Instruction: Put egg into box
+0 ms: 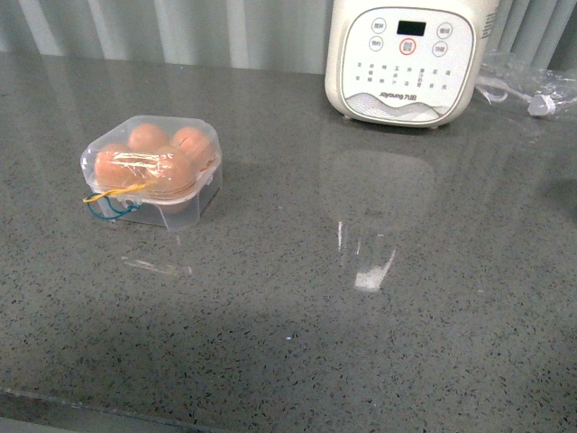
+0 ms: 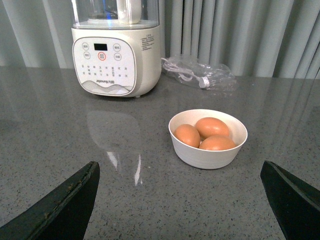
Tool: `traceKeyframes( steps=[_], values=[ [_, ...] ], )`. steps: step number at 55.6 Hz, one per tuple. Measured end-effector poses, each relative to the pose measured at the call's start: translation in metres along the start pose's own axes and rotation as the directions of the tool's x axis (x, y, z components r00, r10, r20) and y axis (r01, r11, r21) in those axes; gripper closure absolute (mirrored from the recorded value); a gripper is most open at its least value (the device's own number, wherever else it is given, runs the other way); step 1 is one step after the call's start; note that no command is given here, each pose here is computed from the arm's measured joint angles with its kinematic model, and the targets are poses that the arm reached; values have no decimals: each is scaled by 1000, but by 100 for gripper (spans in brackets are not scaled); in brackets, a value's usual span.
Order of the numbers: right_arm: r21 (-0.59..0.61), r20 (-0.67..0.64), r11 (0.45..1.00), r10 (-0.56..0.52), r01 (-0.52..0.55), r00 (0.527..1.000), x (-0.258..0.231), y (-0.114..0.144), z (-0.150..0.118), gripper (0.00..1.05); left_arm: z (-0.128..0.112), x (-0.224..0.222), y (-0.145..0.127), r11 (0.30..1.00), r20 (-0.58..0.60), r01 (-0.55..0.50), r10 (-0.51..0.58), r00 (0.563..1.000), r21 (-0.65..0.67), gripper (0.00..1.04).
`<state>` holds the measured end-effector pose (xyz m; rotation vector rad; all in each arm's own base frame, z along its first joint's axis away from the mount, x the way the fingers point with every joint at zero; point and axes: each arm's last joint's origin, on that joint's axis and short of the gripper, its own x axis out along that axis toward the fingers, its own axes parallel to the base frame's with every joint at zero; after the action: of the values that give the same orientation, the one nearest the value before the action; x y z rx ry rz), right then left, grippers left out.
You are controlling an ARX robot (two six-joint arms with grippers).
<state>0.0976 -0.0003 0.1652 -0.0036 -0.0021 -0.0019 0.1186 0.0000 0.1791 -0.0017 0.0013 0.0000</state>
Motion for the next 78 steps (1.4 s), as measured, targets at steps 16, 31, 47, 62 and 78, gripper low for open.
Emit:
traceKeyframes(
  steps=[16, 31, 47, 62, 78],
  values=[
    [0, 0, 1000, 0, 0, 1000, 0, 0, 0, 7, -4, -6, 0, 1000, 24, -1, 1, 1000, 0, 101],
    [0, 0, 1000, 0, 0, 1000, 0, 0, 0, 7, -3, -11, 0, 1000, 33, -1, 1, 999, 0, 101],
    [0, 0, 1000, 0, 0, 1000, 0, 0, 0, 7, -6, -22, 0, 1000, 27, 0, 0, 1000, 0, 101],
    [0, 0, 1000, 0, 0, 1000, 0, 0, 0, 7, -6, -22, 0, 1000, 27, 0, 0, 1000, -1, 71],
    [0, 0, 1000, 0, 0, 1000, 0, 0, 0, 7, -6, -22, 0, 1000, 27, 0, 0, 1000, -1, 21]
  ],
)
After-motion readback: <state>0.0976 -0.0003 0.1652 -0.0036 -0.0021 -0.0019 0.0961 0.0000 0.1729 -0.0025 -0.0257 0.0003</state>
